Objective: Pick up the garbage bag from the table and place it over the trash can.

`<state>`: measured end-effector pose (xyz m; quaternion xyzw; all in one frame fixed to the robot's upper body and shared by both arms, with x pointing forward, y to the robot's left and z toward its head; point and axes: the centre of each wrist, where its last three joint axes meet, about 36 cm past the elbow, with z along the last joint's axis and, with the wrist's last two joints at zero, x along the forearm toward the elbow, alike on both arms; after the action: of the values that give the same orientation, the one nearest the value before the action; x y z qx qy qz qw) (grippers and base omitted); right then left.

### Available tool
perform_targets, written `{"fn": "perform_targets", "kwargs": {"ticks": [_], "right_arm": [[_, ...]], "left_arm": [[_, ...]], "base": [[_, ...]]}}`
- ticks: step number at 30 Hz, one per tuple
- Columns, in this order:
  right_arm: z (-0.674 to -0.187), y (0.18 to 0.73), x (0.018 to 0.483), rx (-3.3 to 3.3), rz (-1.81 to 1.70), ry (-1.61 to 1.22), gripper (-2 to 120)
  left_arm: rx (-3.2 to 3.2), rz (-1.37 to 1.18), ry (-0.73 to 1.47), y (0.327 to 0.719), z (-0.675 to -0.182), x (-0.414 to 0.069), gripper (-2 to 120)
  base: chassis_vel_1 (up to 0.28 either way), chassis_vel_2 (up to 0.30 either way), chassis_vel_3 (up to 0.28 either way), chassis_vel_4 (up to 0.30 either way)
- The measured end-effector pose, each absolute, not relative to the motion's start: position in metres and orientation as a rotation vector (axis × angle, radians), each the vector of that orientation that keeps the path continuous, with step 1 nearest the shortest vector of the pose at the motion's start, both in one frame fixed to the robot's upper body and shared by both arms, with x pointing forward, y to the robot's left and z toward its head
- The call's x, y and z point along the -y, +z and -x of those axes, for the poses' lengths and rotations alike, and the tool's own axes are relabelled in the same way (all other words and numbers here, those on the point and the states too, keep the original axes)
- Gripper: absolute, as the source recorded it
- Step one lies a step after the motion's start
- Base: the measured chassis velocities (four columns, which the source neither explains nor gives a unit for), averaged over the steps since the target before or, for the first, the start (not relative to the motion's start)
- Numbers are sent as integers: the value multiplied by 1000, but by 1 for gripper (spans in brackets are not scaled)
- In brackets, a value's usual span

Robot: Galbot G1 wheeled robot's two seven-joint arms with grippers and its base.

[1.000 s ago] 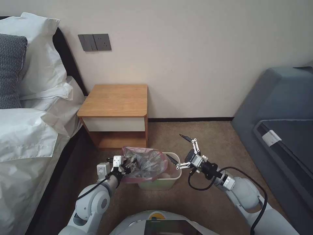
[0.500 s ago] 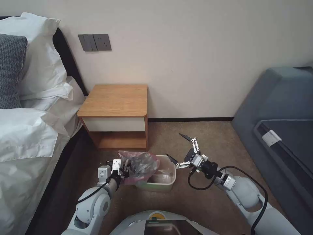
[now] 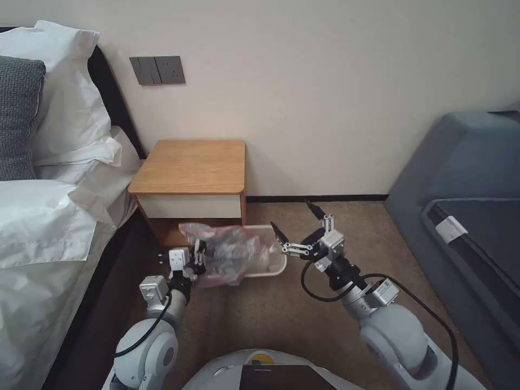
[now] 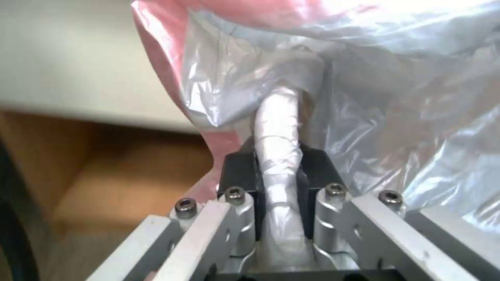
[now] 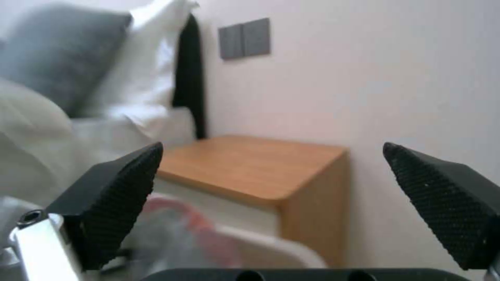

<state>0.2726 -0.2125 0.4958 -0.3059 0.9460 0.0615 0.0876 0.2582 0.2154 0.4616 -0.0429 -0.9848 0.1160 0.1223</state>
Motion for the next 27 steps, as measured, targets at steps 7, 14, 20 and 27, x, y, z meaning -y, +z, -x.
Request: {"fn": "perform_targets", "kwargs": {"ticks": [7,14,20,27], "right_arm": [[-298,526,212,-2796,1231,248,100],[-315,528,222,-2750,1416,21,100],[-353,518,224,-2710,1494,-206,100],[-376,502,207,-2697,1574,-291,99]], "left_arm": [[2939,164,282,470,-247,-217,9],[2934,157,276,467,-244,-214,9],[2921,166,273,469,-239,-210,9],[2920,167,265,472,-235,-209,9]], "base": [[0,0,0,0],[0,0,0,0],[0,0,0,0],[0,0,0,0]]}}
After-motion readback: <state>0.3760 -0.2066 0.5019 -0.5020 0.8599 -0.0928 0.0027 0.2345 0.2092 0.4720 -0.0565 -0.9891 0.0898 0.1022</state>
